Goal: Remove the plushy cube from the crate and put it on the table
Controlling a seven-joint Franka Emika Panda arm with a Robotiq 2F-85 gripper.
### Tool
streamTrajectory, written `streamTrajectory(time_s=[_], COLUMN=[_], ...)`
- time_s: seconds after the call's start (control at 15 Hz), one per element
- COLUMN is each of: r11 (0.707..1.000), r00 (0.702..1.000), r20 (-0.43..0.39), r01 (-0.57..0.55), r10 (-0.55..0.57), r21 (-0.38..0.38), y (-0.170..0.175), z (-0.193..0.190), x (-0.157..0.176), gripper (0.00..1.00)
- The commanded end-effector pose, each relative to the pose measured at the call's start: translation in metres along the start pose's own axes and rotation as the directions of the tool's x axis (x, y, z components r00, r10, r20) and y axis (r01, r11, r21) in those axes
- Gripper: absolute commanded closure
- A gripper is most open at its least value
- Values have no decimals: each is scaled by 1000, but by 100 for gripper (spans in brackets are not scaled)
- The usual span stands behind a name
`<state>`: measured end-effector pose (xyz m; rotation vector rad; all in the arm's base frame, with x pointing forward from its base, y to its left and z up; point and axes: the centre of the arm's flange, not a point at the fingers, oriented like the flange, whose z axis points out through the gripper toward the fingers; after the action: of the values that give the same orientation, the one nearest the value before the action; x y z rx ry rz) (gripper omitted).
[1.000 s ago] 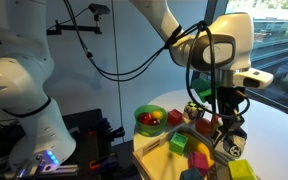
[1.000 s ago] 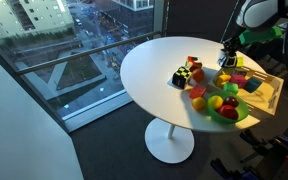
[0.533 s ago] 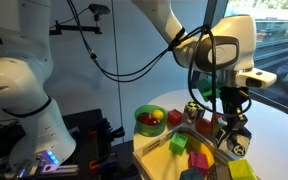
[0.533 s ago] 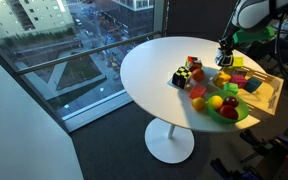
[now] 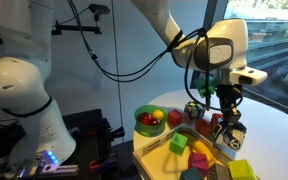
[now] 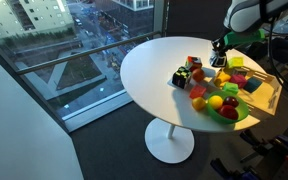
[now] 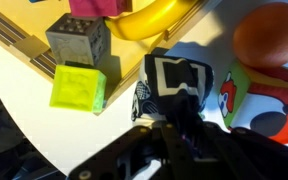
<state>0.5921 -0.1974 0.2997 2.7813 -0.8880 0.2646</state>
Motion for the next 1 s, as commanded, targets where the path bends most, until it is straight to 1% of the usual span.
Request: streamTrajectory(time_s=[0.0, 0.13, 0.27, 0.47, 0.53, 0.67, 0.93], r11=[1000, 1000, 1000, 998, 998, 994, 974], r00=[1000, 1000, 1000, 998, 997, 992, 964], r20=[-22, -18, -6, 24, 35, 70, 140], r01=[6, 17, 27, 55, 67, 109, 227], r10=[-7, -17, -27, -55, -66, -108, -225], r21=[-13, -7, -10, -12, -11, -3, 3], y=[-8, -9, -7, 0, 3, 10, 28], z=[-7, -10, -13, -18, -21, -28, -52], x=[1, -2, -6, -16, -19, -28, -51], gripper=[58, 45, 27, 3, 0, 0, 0])
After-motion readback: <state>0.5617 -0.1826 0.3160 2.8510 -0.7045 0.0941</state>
